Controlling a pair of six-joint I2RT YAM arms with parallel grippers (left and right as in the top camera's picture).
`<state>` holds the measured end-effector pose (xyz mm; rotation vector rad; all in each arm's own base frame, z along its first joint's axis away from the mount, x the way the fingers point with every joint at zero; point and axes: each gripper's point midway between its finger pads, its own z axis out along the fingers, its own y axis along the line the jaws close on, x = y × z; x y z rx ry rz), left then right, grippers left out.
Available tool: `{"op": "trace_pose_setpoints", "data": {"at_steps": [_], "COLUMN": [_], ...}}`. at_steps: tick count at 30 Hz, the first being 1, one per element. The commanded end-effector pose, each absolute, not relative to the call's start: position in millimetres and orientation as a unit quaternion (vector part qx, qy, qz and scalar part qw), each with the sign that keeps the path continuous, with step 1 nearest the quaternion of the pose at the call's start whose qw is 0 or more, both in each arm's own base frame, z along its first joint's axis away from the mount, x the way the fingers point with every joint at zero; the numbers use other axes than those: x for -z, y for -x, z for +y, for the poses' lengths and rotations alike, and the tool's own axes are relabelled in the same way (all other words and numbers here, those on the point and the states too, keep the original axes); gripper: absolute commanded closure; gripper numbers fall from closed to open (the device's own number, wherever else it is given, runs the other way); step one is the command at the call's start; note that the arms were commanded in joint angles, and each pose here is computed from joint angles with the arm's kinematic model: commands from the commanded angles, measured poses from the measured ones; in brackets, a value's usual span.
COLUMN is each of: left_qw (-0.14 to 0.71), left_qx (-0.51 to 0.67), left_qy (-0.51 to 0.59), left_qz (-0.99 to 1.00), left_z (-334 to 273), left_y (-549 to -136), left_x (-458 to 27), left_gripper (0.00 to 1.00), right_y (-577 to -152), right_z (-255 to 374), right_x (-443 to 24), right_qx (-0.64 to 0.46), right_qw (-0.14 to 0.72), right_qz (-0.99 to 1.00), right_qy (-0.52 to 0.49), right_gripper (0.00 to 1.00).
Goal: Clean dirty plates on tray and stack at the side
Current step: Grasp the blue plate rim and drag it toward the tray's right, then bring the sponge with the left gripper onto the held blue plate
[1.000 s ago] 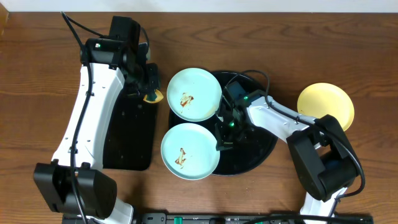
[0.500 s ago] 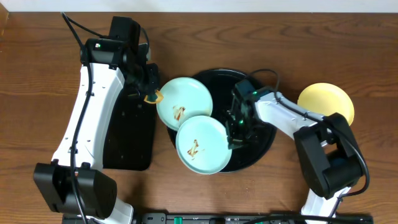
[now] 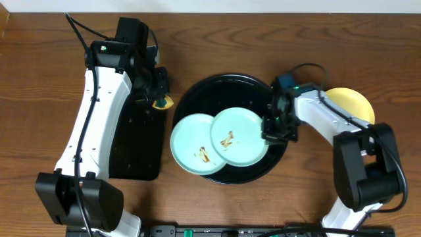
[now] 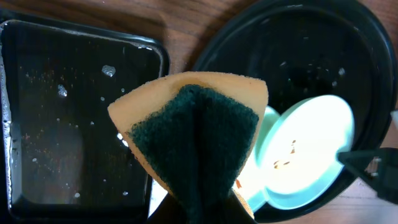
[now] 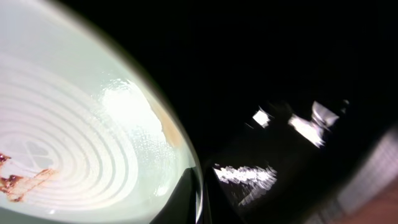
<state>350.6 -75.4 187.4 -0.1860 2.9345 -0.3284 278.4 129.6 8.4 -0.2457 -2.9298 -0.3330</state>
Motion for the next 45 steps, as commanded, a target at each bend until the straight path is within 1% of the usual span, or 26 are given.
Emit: {"op": "trace_pose_setpoints", "data": {"at_steps": [1, 8, 16, 24, 30, 31, 32, 33, 34, 38, 40, 43, 45], "left_qw": [0.096, 0.096, 0.096, 0.096, 0.095, 0.095, 0.095, 0.094, 0.094, 0.093, 0.093, 0.092, 0.091], "left_qx": [0.117, 0.119, 0.119, 0.134, 0.134, 0.135, 0.136, 0.139, 0.142, 0.142, 0.143, 0.144, 0.143], "left_qy": [0.057, 0.056, 0.056, 0.052, 0.052, 0.051, 0.051, 0.05, 0.049, 0.049, 0.047, 0.047, 0.045], "left_qz": [0.987, 0.987, 0.987, 0.985, 0.985, 0.985, 0.985, 0.985, 0.984, 0.984, 0.984, 0.984, 0.984], "left_z": [-76.4, -76.9, -77.1, -82.2, -82.2, -82.8, -83.0, -84.1, -85.2, -85.3, -85.5, -85.7, -85.6], "left_y": [-352.2, -352.2, -352.1, -352.3, -352.2, -352.1, -352.0, -351.8, -351.6, -351.4, -351.3, -350.9, -350.2], "left_x": [-191.1, -191.2, -191.2, -192.5, -192.5, -192.7, -192.7, -192.9, -193.2, -193.2, -193.2, -193.2, -193.0], "left_gripper": [0.89, 0.89, 0.89, 0.89, 0.88, 0.88, 0.87, 0.87, 0.86, 0.85, 0.85, 0.85, 0.85], "right_y": [-288.2, -289.3, -301.6, -321.9, -333.0, -334.1, -334.1, -334.5, -335.3, -334.2, -333.9, -335.4, -335.9], "right_z": [97.0, 86.7, 79.4, 92.9, 113.0, 116.1, 118.4, 120.3, 122.2, 124.2, 124.1, 125.7, 127.6], "right_x": [-19.1, -25.2, -24.2, -25.1, -27.2, -27.5, -27.6, -27.8, -28.0, -24.4, -19.9, -11.4, -5.0], "right_qx": [0.062, 0.05, 0.03, 0.054, 0.07, 0.072, 0.073, 0.074, 0.076, 0.075, 0.073, 0.074, 0.077], "right_qw": [0.053, 0.044, 0.016, -0.022, -0.051, -0.055, -0.056, -0.058, -0.06, -0.055, -0.051, -0.045, -0.039], "right_qz": [-0.991, -0.991, -0.986, -0.978, -0.981, -0.981, -0.981, -0.982, -0.982, -0.98, -0.98, -0.978, -0.977], "right_qy": [0.107, 0.115, 0.166, 0.198, 0.175, 0.171, 0.168, 0.167, 0.165, 0.174, 0.181, 0.189, 0.195], "right_gripper": [0.98, 0.98, 0.98, 0.99, 0.99, 0.93, 0.62, 0.18, 0.14, 0.14, 0.19, 0.2, 0.23]}}
